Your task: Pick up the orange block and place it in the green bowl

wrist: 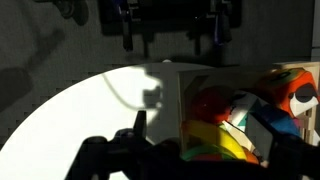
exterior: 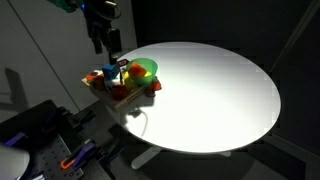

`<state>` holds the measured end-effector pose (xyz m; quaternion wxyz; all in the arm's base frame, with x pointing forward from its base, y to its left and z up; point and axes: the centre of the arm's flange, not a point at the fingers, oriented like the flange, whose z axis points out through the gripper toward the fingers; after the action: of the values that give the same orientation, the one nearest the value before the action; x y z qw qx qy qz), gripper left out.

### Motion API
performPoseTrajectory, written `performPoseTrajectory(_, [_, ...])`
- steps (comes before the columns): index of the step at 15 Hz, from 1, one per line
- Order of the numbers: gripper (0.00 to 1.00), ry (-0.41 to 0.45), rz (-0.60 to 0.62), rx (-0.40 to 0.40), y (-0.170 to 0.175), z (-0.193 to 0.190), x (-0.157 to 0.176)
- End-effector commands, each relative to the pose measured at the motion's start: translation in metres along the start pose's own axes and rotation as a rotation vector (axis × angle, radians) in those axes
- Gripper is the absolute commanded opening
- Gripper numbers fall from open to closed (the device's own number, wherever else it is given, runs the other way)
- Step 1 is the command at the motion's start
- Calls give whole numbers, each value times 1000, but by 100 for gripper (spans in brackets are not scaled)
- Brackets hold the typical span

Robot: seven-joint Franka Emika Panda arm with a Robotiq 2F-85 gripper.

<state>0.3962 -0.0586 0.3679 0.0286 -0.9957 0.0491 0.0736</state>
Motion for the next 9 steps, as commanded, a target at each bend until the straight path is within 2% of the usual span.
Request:
performPoseTrajectory(1, [100, 60, 28, 3, 1, -23, -17])
performPoseTrajectory(6, [100, 147, 39, 12, 3, -43, -25])
performPoseTrajectory(7, [100, 102, 8, 6, 1, -37, -13])
performPoseTrajectory(9, [100, 122, 13, 8, 1, -42, -16])
